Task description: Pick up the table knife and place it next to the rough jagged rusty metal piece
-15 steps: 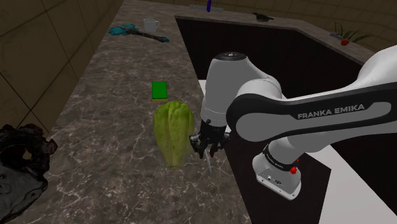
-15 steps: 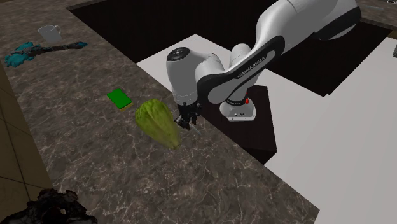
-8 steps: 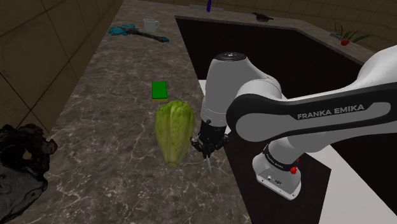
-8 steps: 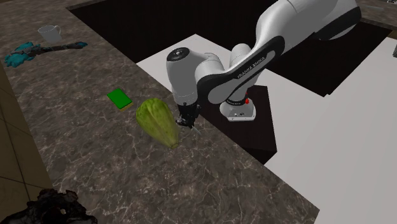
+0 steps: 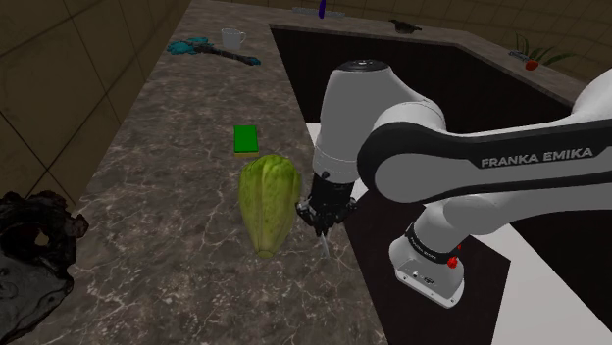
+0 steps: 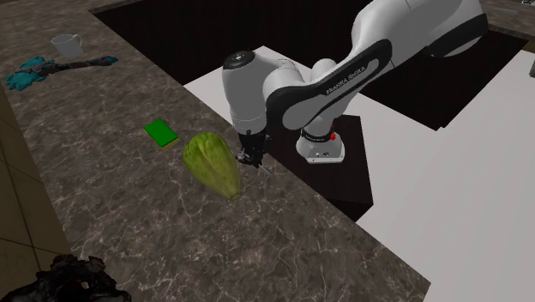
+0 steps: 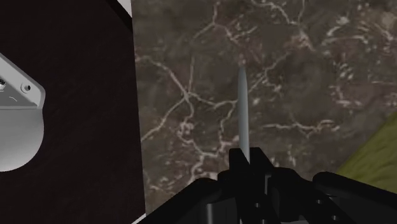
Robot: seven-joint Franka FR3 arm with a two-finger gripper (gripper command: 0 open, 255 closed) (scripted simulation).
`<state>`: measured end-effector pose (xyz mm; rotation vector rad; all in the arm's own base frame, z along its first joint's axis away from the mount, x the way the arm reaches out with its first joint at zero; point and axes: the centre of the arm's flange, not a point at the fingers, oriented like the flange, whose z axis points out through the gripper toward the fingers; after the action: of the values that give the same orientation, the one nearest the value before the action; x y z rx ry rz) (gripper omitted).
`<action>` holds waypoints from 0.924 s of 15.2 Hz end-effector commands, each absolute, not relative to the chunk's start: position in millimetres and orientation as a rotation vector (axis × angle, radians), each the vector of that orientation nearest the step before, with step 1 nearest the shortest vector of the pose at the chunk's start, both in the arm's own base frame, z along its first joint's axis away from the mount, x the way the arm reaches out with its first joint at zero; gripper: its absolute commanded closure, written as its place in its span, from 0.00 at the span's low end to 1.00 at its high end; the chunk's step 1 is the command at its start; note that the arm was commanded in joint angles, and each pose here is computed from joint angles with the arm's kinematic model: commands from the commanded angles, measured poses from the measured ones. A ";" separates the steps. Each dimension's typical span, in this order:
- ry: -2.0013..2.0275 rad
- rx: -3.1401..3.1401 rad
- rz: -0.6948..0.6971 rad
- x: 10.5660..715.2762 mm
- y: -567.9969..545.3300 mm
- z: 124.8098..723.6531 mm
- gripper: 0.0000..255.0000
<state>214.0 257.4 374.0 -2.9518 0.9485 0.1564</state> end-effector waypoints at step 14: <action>0.949 -2.952 0.157 215.0 257.7 454.5 1.00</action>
<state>214.6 256.6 448.7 -2.9518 0.9482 0.1564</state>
